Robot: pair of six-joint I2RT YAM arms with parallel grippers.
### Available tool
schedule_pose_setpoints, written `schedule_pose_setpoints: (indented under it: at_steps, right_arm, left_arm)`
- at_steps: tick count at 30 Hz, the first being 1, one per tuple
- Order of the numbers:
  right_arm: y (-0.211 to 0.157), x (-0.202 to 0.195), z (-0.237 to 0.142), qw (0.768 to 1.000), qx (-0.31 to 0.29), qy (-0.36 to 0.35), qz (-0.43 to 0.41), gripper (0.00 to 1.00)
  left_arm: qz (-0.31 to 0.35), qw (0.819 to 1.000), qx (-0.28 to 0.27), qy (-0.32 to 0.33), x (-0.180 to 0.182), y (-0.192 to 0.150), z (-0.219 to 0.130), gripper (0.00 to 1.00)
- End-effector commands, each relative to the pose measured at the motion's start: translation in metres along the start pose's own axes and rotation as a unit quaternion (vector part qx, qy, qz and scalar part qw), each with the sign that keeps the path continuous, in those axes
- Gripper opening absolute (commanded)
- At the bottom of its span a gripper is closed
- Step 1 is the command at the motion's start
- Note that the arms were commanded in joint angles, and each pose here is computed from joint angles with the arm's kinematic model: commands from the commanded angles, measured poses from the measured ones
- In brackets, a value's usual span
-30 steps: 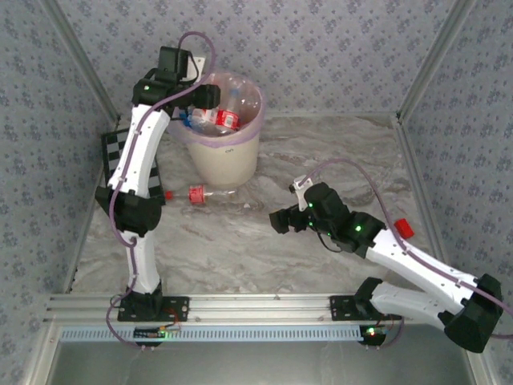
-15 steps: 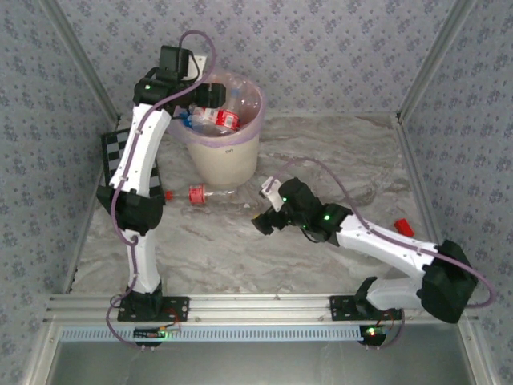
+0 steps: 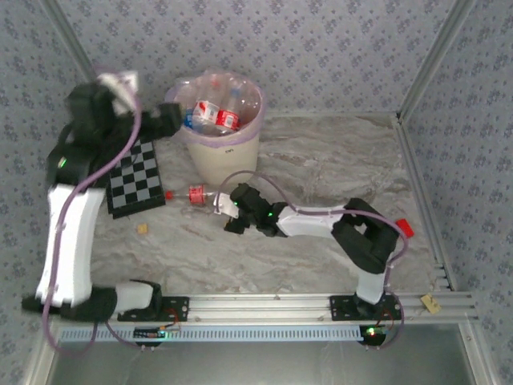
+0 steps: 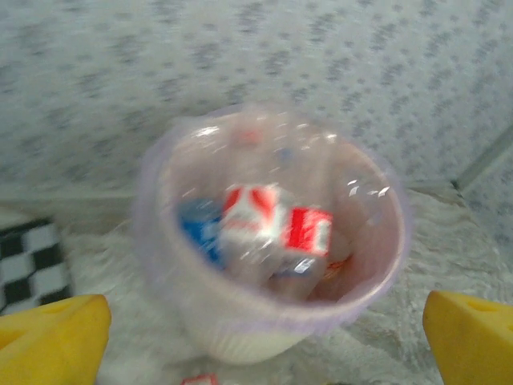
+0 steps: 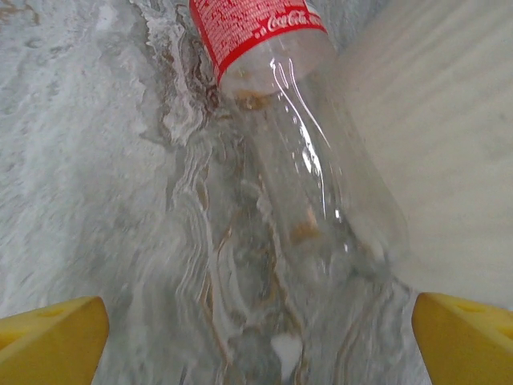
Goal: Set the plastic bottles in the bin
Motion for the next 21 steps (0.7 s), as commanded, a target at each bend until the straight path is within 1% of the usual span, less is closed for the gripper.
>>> schedule_pose_setpoints:
  at_steps: [1,3,5,9,14,18,21]
  right_arm:
    - [0.016,-0.016,0.017,0.998,-0.015,-0.050,-0.037,0.99]
    - [0.016,-0.017,0.028,0.998,-0.009,-0.048,-0.037,0.98]
    - [0.022,-0.019,0.039,0.998,-0.013,-0.052,-0.036,0.98]
    - [0.020,-0.020,0.060,0.997,0.001,-0.061,-0.046,0.97]
    - [0.014,-0.026,0.078,0.996,0.015,-0.072,-0.043,0.94]
    - [0.010,-0.026,0.083,0.996,0.022,-0.069,-0.047,0.85]
    - [0.012,-0.024,0.078,0.996,0.020,-0.067,-0.047,0.78]
  left_arm:
    - [-0.060,0.997,-0.012,0.049,0.024,-0.023,-0.033,1.00]
    - [-0.071,0.996,0.009,0.051,0.025,-0.042,-0.044,1.00]
    - [-0.082,0.995,0.027,0.048,0.025,-0.059,-0.046,1.00]
    - [-0.099,0.993,0.046,0.055,0.030,-0.084,-0.039,1.00]
    - [-0.127,0.990,0.049,0.038,0.030,-0.102,-0.022,1.00]
    - [-0.136,0.988,0.059,0.032,0.031,-0.111,-0.013,1.00]
    - [-0.137,0.988,0.059,0.033,0.032,-0.113,-0.012,1.00]
Point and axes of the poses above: each hand's point on the last joint's axis, 136 mm out from that joint toward the fingers, its own z axis out along the fingers, its own x axis along the line the jaws close on, y = z × x, the point moved 4 cm from there along -z, back along the fingers, and after that the axes turned 5 degrees about z, right-handed, at the moved point
